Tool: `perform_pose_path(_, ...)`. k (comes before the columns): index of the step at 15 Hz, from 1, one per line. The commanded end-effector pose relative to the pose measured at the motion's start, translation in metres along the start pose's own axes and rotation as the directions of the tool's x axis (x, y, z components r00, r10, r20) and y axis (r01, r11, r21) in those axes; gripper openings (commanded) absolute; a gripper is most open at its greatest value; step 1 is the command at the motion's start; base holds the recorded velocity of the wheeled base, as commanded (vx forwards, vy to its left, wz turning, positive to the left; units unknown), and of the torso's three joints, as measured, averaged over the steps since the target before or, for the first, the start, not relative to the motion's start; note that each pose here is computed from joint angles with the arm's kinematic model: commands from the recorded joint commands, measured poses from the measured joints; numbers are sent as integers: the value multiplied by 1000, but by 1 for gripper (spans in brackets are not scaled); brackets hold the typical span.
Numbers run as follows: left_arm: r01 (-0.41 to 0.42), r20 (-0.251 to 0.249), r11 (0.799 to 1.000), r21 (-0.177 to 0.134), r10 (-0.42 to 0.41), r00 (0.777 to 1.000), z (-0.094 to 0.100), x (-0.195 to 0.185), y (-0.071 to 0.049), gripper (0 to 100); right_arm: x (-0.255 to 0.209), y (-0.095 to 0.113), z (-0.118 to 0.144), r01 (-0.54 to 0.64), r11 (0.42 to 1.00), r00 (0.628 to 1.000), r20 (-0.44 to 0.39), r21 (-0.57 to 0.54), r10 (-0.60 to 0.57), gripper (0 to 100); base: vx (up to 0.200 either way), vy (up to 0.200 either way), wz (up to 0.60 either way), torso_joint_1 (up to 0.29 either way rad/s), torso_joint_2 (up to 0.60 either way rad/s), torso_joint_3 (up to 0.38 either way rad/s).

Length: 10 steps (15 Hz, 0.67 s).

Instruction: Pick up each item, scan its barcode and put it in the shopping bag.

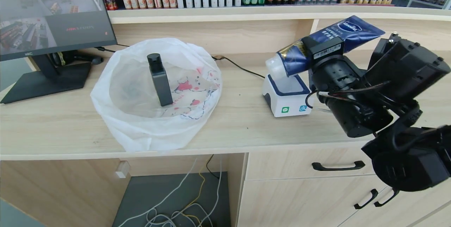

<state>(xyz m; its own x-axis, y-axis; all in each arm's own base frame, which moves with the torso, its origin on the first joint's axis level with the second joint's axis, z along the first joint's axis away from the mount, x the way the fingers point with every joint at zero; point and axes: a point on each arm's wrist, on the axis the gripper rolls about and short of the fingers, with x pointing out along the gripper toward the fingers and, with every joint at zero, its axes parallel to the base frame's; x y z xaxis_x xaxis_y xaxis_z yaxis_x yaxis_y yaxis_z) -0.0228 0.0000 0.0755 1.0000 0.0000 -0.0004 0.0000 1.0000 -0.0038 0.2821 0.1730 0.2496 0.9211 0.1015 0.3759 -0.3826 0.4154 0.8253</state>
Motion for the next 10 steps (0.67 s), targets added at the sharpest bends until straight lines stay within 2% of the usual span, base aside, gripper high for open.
perform_pose_path(1, 0, 0, 1000, -1, 0, 1000, 0, 0, 0, 100, 18, -26, -6, 53, 999, 998, 21, 1, -53, 0, 0, 0, 0, 0, 0, 0)
perform_pose_path(3, 0, 0, 1000, -1, 0, 1000, 0, 0, 0, 100, 21, -35, -8, 72, 997, 997, 21, 19, -73, 0, 0, 0, 0, 0, 0, 0)
perform_pose_path(10, 0, 0, 1000, -1, 0, 1000, 0, 0, 0, 100, 26, -44, -16, 87, 996, 996, 12, 36, -88, 0, 0, 0, 0, 0, 0, 0)
